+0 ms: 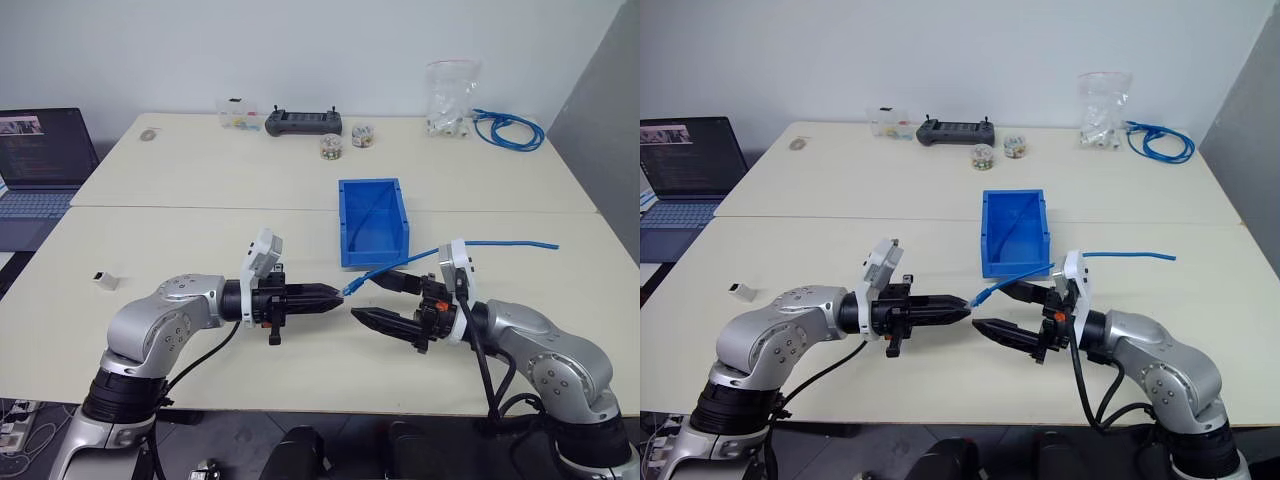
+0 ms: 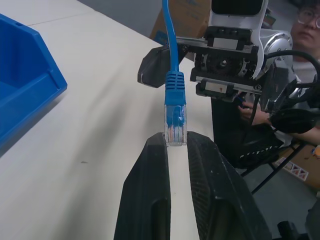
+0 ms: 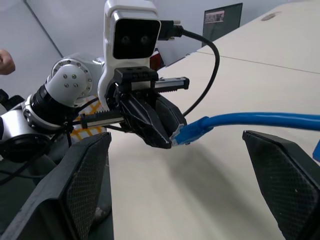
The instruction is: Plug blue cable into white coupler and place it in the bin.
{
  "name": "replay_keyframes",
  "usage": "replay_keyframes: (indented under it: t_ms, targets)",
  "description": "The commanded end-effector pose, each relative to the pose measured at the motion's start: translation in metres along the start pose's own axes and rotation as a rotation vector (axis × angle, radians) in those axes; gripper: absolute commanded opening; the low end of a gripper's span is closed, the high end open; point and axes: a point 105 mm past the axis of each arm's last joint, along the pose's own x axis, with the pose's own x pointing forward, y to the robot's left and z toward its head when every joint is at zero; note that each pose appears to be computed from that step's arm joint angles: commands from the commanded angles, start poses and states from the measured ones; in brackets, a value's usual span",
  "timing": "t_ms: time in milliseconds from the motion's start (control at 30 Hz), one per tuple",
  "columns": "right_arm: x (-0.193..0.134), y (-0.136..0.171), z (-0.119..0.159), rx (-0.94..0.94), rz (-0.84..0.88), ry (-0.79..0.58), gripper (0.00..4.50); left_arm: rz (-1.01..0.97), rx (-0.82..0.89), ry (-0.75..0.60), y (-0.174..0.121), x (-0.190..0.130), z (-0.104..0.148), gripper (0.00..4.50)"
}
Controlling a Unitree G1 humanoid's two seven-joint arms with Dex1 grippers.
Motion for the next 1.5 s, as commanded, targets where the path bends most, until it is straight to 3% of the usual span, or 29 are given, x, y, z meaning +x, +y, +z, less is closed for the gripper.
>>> replay_keyframes:
  t_ms: [33, 133, 233, 533, 833, 1033, 1200, 1233, 1500]
  targets:
    - [0.005, 0.005, 0.009, 0.011, 0.044, -0.033, 4.5, -0.025, 0.023, -0.018, -0.007, 0.0, 0.012, 0.23]
    - [0.008, 0.004, 0.012, 0.023, 0.058, -0.04, 4.5, -0.032, 0.014, -0.015, -0.009, 0.002, 0.013, 0.23]
    - [0.011, 0.006, 0.011, 0.03, 0.084, -0.027, 4.01, -0.037, 0.012, -0.015, -0.01, 0.003, 0.016, 0.23]
    - [0.017, 0.012, 0.016, 0.042, 0.138, -0.041, 1.99, -0.042, -0.002, 0.014, -0.014, 0.003, 0.013, 0.23]
    - [0.014, 0.026, 0.018, 0.089, 0.208, -0.035, 0.26, -0.035, -0.019, 0.062, -0.013, -0.003, 0.003, 0.23]
    - [0.015, 0.032, 0.016, 0.114, 0.233, -0.027, 0.19, 0.005, 0.046, 0.046, -0.006, -0.002, 0.005, 0.23]
    - [0.016, 0.033, 0.016, 0.113, 0.233, -0.025, 0.19, 0.014, 0.002, 0.01, -0.005, -0.002, 0.008, 0.23]
    - [0.016, 0.031, 0.016, 0.104, 0.224, -0.028, 0.19, 0.017, -0.003, 0.008, -0.005, -0.001, 0.009, 0.93]
    - [0.013, 0.016, 0.019, 0.056, 0.151, -0.032, 0.18, 0.07, 0.027, -0.009, -0.015, -0.008, 0.012, 2.42]
